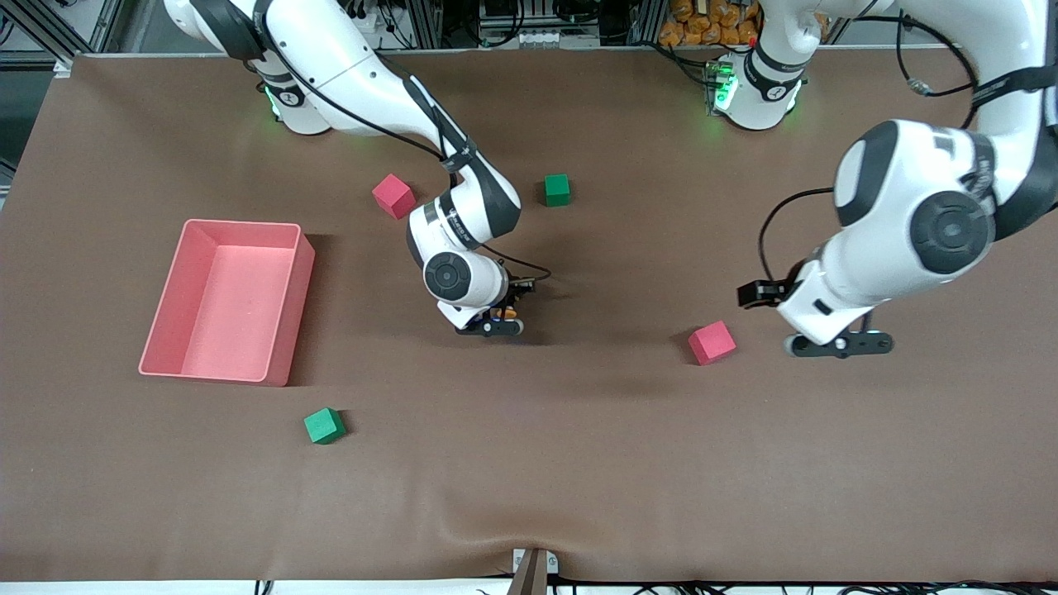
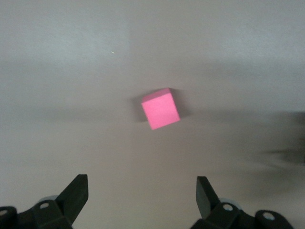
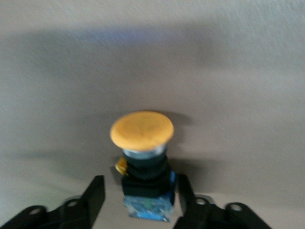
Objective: Place and upright button with both arms
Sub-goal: 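Carry the button to mid-table while the left gripper reaches toward it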
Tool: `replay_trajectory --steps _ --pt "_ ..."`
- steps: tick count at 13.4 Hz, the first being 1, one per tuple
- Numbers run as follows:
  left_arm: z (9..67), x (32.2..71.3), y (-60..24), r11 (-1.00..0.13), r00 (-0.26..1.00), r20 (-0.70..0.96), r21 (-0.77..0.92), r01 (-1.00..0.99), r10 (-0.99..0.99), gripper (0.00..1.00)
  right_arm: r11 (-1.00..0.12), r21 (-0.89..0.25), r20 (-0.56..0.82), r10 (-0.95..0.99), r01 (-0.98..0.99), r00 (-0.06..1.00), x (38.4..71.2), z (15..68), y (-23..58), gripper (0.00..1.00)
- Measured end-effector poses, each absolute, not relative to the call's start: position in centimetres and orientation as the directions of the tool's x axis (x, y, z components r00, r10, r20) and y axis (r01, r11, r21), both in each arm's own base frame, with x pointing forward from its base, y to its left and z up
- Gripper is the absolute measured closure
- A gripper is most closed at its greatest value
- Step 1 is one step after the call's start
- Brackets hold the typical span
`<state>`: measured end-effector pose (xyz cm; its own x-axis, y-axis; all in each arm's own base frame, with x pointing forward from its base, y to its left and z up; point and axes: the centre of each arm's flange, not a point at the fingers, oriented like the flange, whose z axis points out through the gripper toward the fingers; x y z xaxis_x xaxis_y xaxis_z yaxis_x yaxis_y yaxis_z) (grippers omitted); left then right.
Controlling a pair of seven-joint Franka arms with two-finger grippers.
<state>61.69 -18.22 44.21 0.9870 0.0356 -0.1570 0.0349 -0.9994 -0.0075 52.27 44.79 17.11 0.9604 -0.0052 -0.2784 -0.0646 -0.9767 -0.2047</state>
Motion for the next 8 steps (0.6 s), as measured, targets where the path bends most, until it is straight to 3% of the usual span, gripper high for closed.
replay_trajectory --steps 2,5,8 --pt "42.8 61.4 -20.5 -0.999 0.983 -0.177 -0.003 0.039 0.039 0.0 -0.975 -0.212 -0.254 -0.013 -0.069 0.967 52.7 17.2 44.7 0.02" --pt "40.9 61.5 -22.4 -0.996 0.973 -0.229 0.07 0.059 0.042 0.0 -0.966 -0.247 -0.194 -0.03 -0.078 0.981 55.0 20.1 44.3 0.0" --pt "38.5 61.4 -25.3 -0.993 0.961 -0.273 0.098 0.07 0.04 0.0 -0.947 -0.309 -0.12 -0.055 -0.09 0.991 58.4 29.1 42.1 0.0"
